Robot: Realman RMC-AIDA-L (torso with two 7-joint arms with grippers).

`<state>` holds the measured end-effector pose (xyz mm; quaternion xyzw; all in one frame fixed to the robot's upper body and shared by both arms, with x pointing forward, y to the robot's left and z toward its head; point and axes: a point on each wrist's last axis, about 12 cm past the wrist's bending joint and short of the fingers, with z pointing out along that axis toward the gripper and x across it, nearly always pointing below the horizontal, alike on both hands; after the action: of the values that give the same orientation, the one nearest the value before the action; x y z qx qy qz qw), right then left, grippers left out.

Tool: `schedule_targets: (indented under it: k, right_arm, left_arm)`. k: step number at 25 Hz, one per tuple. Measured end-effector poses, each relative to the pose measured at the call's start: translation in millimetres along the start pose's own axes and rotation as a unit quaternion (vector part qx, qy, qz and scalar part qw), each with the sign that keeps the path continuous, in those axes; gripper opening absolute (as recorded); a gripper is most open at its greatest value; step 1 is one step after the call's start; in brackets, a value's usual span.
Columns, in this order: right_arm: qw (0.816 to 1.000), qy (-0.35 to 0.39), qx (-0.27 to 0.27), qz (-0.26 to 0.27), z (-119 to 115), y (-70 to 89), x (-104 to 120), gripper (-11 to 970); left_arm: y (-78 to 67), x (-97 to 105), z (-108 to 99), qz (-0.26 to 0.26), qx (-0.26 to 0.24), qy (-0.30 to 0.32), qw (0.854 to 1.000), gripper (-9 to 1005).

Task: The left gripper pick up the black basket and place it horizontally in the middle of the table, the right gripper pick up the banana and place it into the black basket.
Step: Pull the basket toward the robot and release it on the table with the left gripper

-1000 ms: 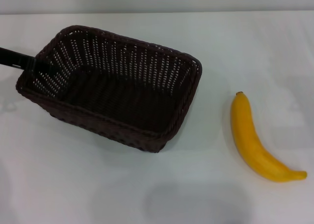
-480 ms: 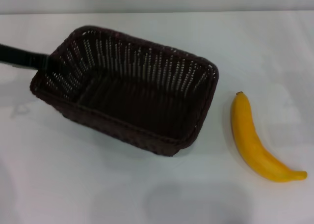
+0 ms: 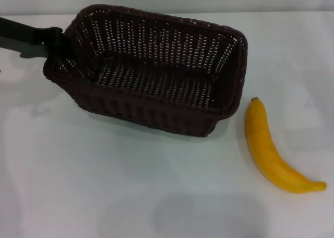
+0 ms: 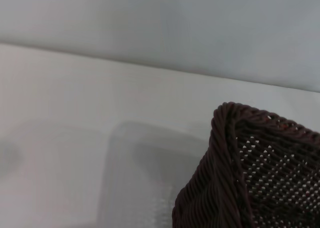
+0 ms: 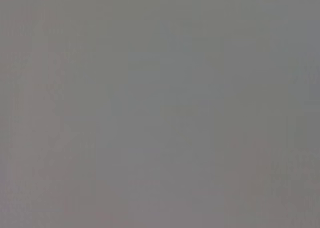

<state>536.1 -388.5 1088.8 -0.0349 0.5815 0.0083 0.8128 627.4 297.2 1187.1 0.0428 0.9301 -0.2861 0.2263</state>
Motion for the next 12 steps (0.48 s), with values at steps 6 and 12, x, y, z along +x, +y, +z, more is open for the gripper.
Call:
schedule_targets:
  k: [6,12]
  right_arm:
    - [0.999,-0.009,0.000,-0.035,0.5,-5.2,-4.9,841]
    - [0.999,-0.013,-0.001,-0.040,-1.3,-3.8,-5.7,842]
  left_arm:
    - [-1.9,2.5,2.5,-0.052,-0.001,0.012,0.999,159]
    - [0.2,7.8,9.6,-0.088,-0.015,0.030,0.996,164]
